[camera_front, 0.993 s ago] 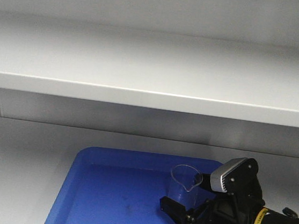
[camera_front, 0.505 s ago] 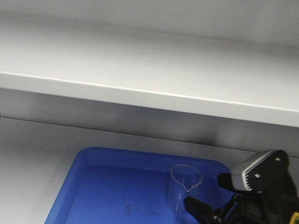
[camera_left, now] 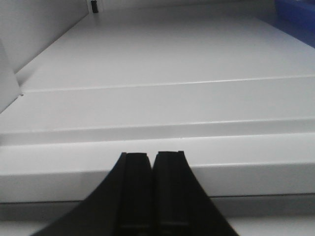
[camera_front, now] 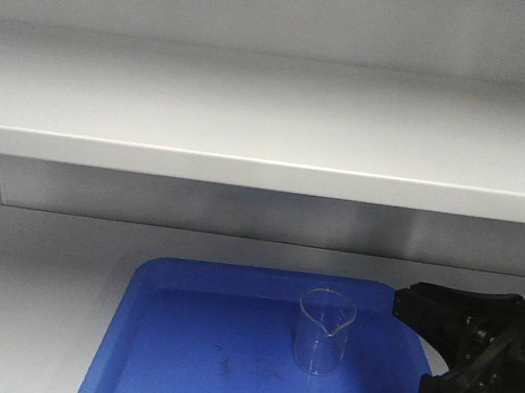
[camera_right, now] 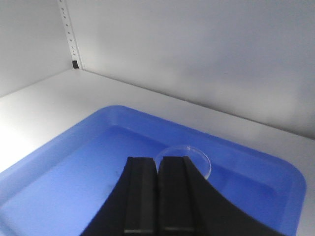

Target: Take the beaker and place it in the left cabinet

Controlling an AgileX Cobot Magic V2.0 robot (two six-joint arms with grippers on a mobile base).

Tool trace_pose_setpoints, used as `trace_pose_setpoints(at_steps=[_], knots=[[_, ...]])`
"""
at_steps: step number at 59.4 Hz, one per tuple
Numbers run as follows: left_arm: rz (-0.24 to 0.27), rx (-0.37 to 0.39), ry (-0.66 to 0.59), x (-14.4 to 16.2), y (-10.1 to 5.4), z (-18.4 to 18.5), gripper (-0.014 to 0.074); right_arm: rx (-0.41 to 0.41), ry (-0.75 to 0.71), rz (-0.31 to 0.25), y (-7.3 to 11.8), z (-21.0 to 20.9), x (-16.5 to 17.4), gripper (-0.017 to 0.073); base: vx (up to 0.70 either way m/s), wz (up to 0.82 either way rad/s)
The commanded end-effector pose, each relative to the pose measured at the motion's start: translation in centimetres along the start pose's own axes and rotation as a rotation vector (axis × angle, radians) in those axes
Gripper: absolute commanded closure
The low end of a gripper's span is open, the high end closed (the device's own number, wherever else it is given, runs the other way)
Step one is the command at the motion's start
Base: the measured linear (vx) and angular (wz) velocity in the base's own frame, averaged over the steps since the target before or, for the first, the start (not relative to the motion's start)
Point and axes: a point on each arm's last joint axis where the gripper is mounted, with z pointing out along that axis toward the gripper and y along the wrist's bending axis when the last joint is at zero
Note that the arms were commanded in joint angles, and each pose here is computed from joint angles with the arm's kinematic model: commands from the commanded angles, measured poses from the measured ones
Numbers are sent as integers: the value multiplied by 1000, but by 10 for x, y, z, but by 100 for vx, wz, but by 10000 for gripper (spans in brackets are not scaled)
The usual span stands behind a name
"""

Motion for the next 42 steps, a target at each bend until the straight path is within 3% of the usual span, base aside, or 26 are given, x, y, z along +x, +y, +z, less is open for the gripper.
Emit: trace_pose_setpoints(at_steps=[1, 26, 30, 35, 37, 38, 39, 40, 42], knots=[[-5, 15, -101, -11, -1, -2, 590, 21, -37, -45, 0, -7, -12, 569, 0, 0], [-5, 15, -101, -11, -1, -2, 590, 32, -38, -45, -1, -6, -12, 568, 0, 0], [-5, 15, -101, -11, -1, -2, 590, 51, -61, -9, -3, -6, -14, 568, 0, 0], [-5, 15, -101, -11, -1, -2, 590, 165, -151, 62, -13, -8, -21, 568, 0, 0], [-5, 15, -101, -11, -1, -2, 590, 223, -177, 76, -19, -10, -23, 568, 0, 0], [-5, 15, -101, -11, -1, -2, 590, 254, -182, 51, -21, -10, -24, 568, 0, 0], [-5, 15, -101, -11, -1, -2, 590, 294, -194, 90, -25, -12, -24, 568, 0, 0], [-5, 15, -101, -11, -1, -2, 590, 324, -190, 55, -27, -13, -24, 568, 0, 0], [-5, 15, -101, -11, -1, -2, 590, 391, -171, 56, -33, -15, -23, 568, 0, 0]])
